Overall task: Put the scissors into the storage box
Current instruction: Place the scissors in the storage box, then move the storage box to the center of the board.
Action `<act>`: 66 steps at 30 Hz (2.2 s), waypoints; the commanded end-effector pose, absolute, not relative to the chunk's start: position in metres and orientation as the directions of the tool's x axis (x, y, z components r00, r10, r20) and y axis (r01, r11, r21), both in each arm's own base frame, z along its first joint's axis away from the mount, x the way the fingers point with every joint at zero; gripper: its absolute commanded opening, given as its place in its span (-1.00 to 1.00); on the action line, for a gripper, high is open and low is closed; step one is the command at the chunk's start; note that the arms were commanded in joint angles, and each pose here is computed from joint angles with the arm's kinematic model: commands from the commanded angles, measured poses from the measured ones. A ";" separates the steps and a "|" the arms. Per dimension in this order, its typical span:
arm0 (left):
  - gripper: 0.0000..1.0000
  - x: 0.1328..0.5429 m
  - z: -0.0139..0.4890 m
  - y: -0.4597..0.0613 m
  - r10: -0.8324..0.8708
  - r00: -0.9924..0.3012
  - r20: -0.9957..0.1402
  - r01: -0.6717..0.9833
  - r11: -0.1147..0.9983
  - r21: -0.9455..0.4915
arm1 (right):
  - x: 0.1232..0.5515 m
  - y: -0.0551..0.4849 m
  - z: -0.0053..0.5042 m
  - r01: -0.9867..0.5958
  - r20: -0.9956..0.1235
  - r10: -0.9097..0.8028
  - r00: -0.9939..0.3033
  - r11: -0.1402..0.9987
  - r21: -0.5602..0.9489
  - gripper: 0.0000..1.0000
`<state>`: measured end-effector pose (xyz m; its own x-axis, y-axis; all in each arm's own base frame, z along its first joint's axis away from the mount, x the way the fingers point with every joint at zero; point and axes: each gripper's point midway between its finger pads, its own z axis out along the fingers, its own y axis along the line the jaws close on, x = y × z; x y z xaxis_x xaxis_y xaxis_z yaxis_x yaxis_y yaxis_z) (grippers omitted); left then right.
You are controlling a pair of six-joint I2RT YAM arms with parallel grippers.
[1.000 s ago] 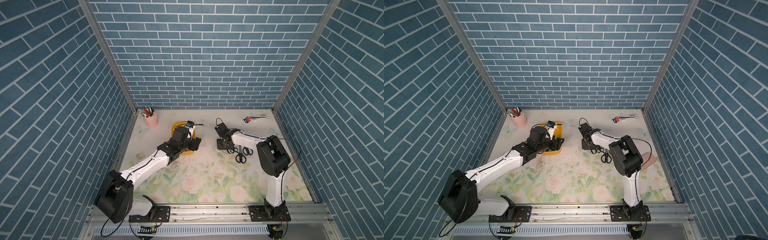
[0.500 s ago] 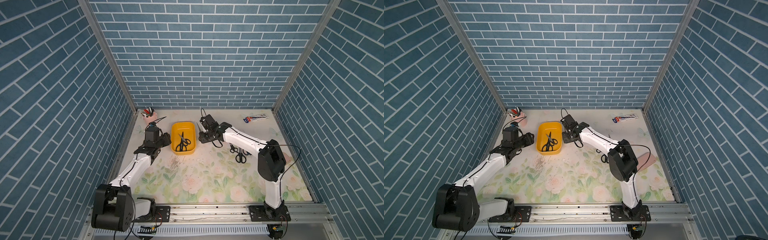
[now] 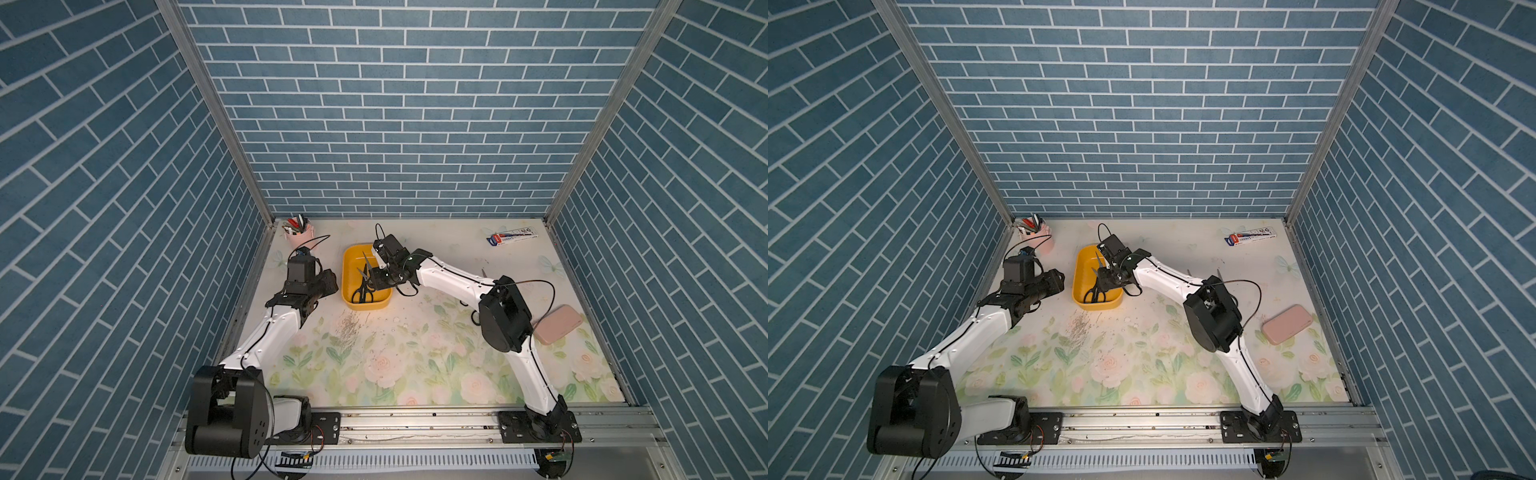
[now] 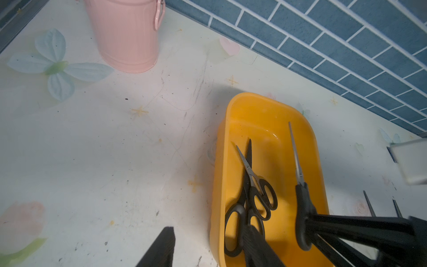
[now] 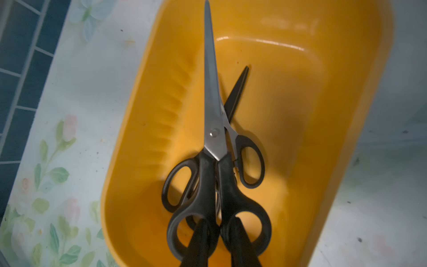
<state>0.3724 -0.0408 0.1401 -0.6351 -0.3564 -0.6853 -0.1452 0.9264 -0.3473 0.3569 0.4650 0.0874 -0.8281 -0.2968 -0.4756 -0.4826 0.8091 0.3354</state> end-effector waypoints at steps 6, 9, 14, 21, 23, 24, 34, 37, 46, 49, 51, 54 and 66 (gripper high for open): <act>0.08 0.368 0.125 -0.041 -0.338 -0.667 -0.664 -0.141 0.932 -0.333 | 0.356 0.487 0.094 -0.454 -0.470 -0.255 -0.845 0.806 0.380 -0.61; 0.09 0.370 0.123 -0.044 -0.333 -0.675 -0.658 -0.127 0.932 -0.340 | 0.358 0.486 0.097 -0.453 -0.474 -0.253 -0.843 0.809 0.375 -0.39; 0.13 0.375 0.118 -0.049 -0.314 -0.697 -0.645 -0.104 0.934 -0.343 | 0.359 0.485 0.108 -0.457 -0.491 -0.250 -0.835 0.812 0.364 0.01; 0.08 0.389 0.112 -0.066 -0.269 -0.725 -0.634 -0.027 0.931 -0.364 | 0.376 0.432 0.191 -0.440 -0.653 -0.170 -0.738 0.854 0.276 0.04; 0.06 0.394 0.110 -0.073 -0.248 -0.737 -0.628 -0.009 0.934 -0.358 | 0.386 0.394 0.200 -0.393 -0.657 -0.120 -0.744 0.874 0.286 0.05; 0.06 0.397 0.110 -0.077 -0.236 -0.738 -0.632 0.008 0.934 -0.358 | 0.391 0.370 0.200 -0.361 -0.649 -0.097 -0.754 0.887 0.287 0.05; -0.12 0.421 0.082 -0.091 -0.170 -0.784 -0.596 0.010 0.958 -0.287 | 0.368 0.174 0.143 -0.051 -0.533 0.025 -0.846 0.991 0.127 0.06; -0.19 0.423 0.076 -0.095 -0.150 -0.792 -0.592 0.019 0.963 -0.270 | 0.349 0.141 0.129 0.013 -0.491 0.070 -0.868 0.993 0.118 0.06; -0.54 0.425 0.073 -0.118 -0.104 -0.807 -0.581 0.049 0.969 -0.241 | 0.288 0.111 0.066 0.057 -0.287 0.068 -0.956 0.997 0.044 0.07; -0.54 0.421 0.077 -0.125 -0.106 -0.808 -0.580 0.052 0.967 -0.250 | 0.281 0.103 0.059 0.068 -0.273 0.069 -0.959 0.998 0.014 0.05; -0.54 0.418 0.078 -0.130 -0.090 -0.803 -0.589 0.063 0.970 -0.234 | 0.280 0.101 0.054 0.062 -0.263 0.059 -0.963 0.998 -0.006 0.04; -0.56 0.416 0.075 -0.132 -0.075 -0.799 -0.596 0.070 0.974 -0.215 | 0.281 0.105 0.043 0.045 -0.236 0.044 -0.971 0.999 0.000 0.00; -0.70 0.429 0.069 -0.133 -0.043 -0.812 -0.581 0.077 0.980 -0.181 | 0.298 0.108 0.025 0.056 -0.242 0.049 -0.969 0.998 -0.023 -0.05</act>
<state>0.4258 -0.1341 0.0690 -0.8060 -0.0561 -0.5892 0.0795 0.9762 -0.2017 0.2875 0.1070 0.0236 -0.9749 0.0556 -0.2154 0.0598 0.9981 -0.0129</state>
